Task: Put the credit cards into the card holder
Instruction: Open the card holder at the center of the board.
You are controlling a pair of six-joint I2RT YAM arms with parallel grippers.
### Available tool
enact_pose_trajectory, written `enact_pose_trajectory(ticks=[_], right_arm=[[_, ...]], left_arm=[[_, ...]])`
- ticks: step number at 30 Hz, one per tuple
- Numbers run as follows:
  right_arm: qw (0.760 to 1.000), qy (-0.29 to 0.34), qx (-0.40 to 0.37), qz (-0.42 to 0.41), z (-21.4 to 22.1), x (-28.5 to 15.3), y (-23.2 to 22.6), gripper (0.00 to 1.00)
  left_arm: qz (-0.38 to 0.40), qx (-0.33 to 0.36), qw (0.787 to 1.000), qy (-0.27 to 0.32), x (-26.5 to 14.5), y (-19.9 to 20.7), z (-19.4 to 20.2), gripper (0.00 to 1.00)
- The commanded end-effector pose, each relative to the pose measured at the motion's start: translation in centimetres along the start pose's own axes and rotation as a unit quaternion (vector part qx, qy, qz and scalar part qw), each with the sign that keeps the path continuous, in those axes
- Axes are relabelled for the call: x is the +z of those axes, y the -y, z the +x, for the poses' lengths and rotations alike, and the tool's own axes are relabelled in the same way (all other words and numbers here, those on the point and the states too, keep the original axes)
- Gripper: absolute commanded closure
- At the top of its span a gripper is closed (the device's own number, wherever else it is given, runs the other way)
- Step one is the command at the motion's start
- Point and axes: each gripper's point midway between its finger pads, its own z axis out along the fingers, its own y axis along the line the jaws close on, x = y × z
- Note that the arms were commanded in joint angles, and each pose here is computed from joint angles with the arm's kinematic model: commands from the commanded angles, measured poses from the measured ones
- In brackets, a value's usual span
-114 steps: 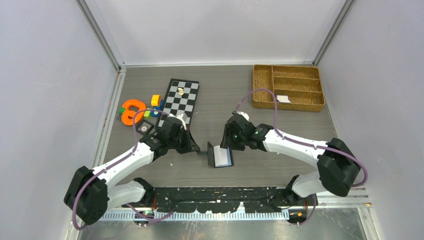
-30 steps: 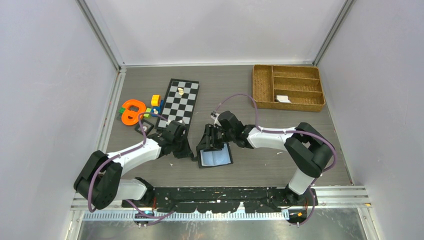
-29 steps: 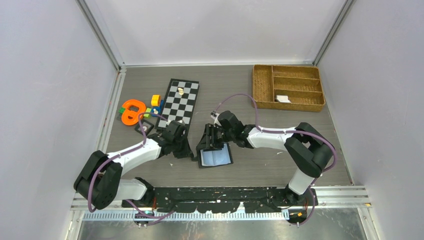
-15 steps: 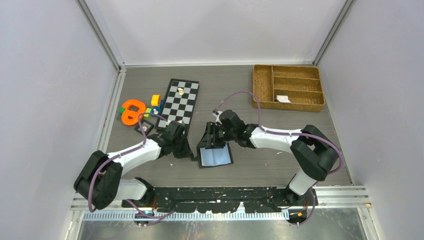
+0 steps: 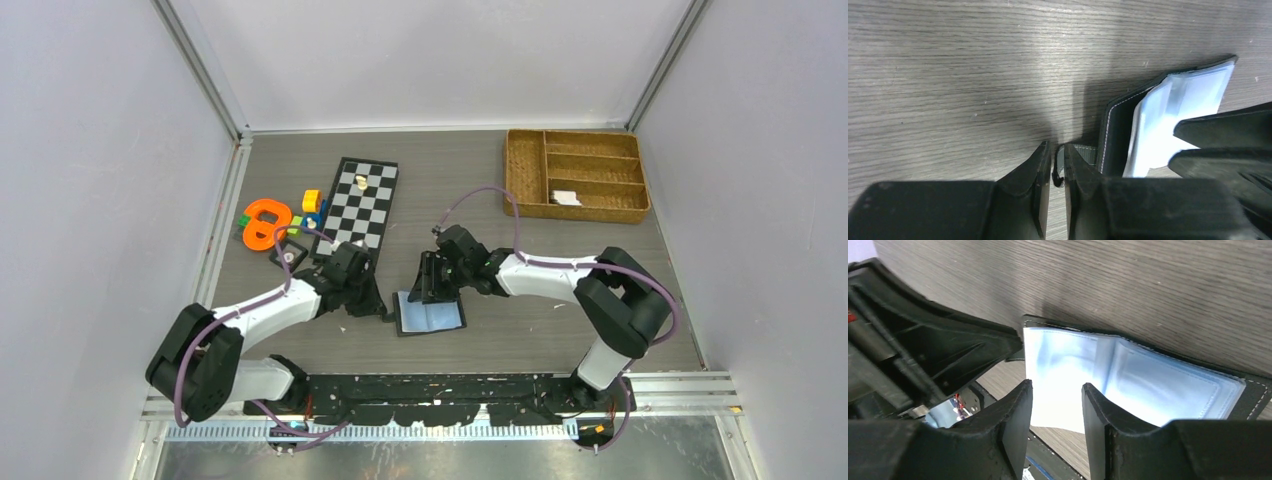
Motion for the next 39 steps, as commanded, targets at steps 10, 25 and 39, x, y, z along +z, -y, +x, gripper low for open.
enact_pose_trajectory(ticks=[10, 25, 39], right_arm=[[0.998, -0.013, 0.002, 0.061, 0.0, 1.7, 2.2, 0.62], [0.997, -0.015, 0.005, 0.080, 0.2, 1.7, 2.9, 0.63], [0.998, -0.001, -0.005, 0.063, -0.2, 1.0, 2.2, 0.61]], left_arm=[[0.052, 0.040, 0.995, 0.078, -4.5, 3.1, -3.7, 0.52], [0.137, 0.038, 0.989, 0.049, -2.3, 6.8, -3.7, 0.41], [0.082, 0.006, 0.997, 0.012, 1.4, 3.9, -1.9, 0.65]])
